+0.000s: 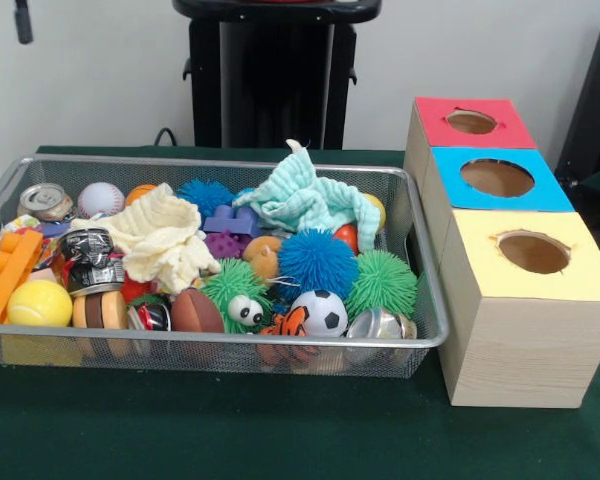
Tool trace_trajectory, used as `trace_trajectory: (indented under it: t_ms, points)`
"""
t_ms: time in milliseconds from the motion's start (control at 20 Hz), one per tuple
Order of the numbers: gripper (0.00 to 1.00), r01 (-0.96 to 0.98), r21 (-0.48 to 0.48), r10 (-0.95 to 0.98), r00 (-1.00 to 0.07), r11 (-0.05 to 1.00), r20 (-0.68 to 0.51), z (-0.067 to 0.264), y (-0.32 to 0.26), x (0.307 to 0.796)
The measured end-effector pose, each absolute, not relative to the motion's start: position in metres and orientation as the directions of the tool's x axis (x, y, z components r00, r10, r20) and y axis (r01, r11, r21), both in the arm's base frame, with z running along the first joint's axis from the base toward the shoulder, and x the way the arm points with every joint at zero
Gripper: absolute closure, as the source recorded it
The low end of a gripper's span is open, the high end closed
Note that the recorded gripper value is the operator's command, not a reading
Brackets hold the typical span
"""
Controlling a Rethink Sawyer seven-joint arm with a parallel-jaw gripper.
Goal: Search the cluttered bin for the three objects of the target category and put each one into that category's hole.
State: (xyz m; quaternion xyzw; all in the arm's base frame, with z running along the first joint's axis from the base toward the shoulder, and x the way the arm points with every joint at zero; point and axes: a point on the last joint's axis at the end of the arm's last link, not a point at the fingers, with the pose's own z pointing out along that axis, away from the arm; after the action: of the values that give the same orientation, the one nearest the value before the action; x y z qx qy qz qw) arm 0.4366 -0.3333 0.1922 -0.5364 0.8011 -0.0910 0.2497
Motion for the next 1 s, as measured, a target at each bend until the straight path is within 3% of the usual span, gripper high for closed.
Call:
trace_trajectory:
  t_ms: [200,1000]
  points:
    - [0.0,-0.789,-0.411,-0.887,-0.374,0.457,-0.27,0.196,-0.36,0.405]
    - [0.0,-0.761,-0.398,-0.858,-0.436,0.513,-0.272,0.179,-0.365,0.394]
